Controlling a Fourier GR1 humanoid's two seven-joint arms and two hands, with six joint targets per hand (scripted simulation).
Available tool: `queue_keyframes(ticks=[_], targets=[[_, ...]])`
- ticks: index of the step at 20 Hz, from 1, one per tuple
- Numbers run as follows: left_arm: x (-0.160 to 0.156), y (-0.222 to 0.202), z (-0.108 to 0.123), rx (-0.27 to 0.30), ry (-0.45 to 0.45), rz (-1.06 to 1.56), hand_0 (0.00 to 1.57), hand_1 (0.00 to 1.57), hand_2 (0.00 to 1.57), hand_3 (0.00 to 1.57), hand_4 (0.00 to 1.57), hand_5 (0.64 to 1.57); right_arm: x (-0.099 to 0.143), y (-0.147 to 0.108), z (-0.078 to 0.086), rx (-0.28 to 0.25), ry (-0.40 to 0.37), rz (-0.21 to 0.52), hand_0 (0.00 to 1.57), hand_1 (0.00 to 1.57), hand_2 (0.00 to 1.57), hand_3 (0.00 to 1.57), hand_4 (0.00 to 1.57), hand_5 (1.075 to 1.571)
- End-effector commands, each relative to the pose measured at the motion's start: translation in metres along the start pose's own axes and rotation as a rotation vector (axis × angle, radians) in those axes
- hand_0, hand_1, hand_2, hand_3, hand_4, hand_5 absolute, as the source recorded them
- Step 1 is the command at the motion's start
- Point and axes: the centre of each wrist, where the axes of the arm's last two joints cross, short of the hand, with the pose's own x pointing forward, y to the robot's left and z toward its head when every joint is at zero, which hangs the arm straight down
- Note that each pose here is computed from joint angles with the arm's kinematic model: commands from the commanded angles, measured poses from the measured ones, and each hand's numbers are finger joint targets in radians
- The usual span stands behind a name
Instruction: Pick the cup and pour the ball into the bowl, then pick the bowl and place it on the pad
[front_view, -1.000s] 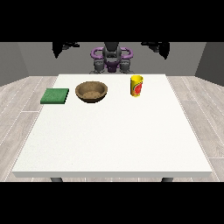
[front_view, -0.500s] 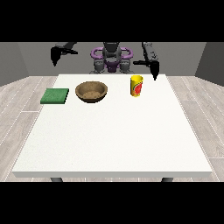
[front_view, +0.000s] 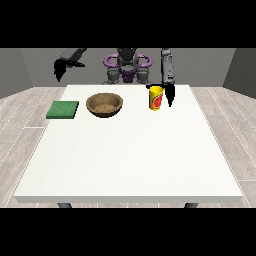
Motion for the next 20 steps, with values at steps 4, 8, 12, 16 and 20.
queue_keyframes(ticks=[4, 8, 12, 16, 20], targets=[[-0.03, -0.005, 0.012, -0.005, 0.042, -0.032, 0.0, 0.0, 0.0, 0.0, 0.0, 1.52, -0.013, 0.012, 0.01, 0.012, 0.029, -0.014, 0.0, 0.0, 0.0, 0.0, 0.0, 1.571], [-0.028, -0.006, -0.012, 0.016, 0.006, -0.035, 0.0, 0.0, 0.0, 0.0, 0.0, 1.523, -0.011, 0.033, -0.007, 0.018, -0.003, 0.004, 0.0, 0.0, 0.0, 0.0, 0.0, 1.571], [-0.047, -0.004, 0.017, 0.028, 0.005, -0.027, 0.0, 0.0, 0.0, 0.0, 0.0, 1.559, 0.001, 0.01, 0.0, 0.057, 0.005, 0.011, 0.0, 0.0, 0.0, 0.0, 0.0, 1.571], [-0.044, -0.021, 0.027, 0.012, -0.116, -0.309, 1.29, 1.29, 1.57, 1.57, 1.4, 1.268, 0.004, -0.017, -0.016, 0.0, -0.061, 0.016, 0.0, 0.0, 0.0, 0.0, 0.0, 1.57], [-0.048, -0.024, 0.03, 0.058, -0.08, -0.366, 1.32, 1.32, 1.57, 1.57, 1.48, 1.25, 0.014, -0.01, -0.014, 0.037, -0.074, 0.029, 0.0, 0.0, 0.0, 0.0, 0.0, 1.57]])
